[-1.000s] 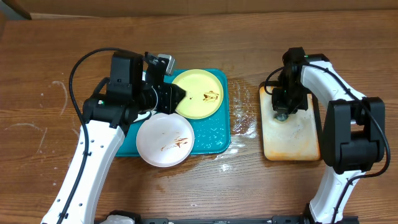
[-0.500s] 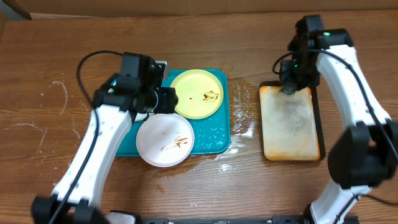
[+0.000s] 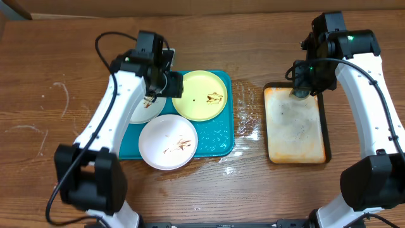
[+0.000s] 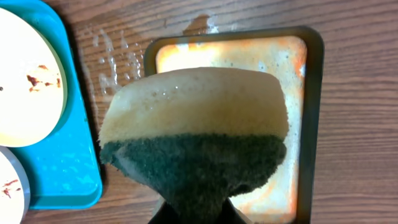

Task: Clean dirty plates on tray and stack at the side
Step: 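Move the left gripper to the yellow plate's left rim and grasp it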

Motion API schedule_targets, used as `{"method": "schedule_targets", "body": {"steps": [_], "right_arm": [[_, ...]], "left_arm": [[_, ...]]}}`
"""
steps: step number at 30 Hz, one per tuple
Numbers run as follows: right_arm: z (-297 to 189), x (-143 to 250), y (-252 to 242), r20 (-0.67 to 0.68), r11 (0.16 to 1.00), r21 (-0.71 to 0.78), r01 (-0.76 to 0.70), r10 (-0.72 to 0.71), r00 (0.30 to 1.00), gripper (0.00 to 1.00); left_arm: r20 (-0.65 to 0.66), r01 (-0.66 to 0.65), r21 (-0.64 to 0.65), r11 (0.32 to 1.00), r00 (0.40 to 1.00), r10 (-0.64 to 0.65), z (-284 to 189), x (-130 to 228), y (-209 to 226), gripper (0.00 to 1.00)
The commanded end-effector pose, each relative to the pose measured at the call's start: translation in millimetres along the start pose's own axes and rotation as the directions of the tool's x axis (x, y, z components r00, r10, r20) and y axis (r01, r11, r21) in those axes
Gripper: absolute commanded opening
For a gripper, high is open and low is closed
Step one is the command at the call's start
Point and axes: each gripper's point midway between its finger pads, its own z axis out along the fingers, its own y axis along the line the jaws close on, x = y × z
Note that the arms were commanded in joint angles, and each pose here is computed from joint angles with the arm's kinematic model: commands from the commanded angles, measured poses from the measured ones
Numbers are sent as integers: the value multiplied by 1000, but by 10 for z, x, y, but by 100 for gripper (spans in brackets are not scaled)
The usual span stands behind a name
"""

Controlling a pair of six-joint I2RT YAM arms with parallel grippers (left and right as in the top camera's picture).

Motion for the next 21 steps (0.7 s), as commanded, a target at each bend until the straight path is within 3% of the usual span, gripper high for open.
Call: {"method": "schedule_targets", "body": {"steps": [1, 5, 11, 21], "right_arm": [[-200, -45, 39, 56, 999, -33, -4, 6, 998, 4], [-200, -34, 44, 52, 999, -37, -4, 6, 999, 4], [-199, -13, 47, 43, 999, -39, -1, 3, 999, 4], [-200, 19, 104, 29, 997, -71, 7, -5, 1000, 4]], "left_arm": [[-46, -7, -19, 1000, 999, 6, 149, -69, 31, 62], [-100, 3, -26, 1000, 995, -5, 325, -60, 65, 60], [-156, 36, -37, 999, 987, -41, 502, -42, 120, 68], [-220, 82, 32, 996, 973, -73, 801, -22, 110, 64]]}}
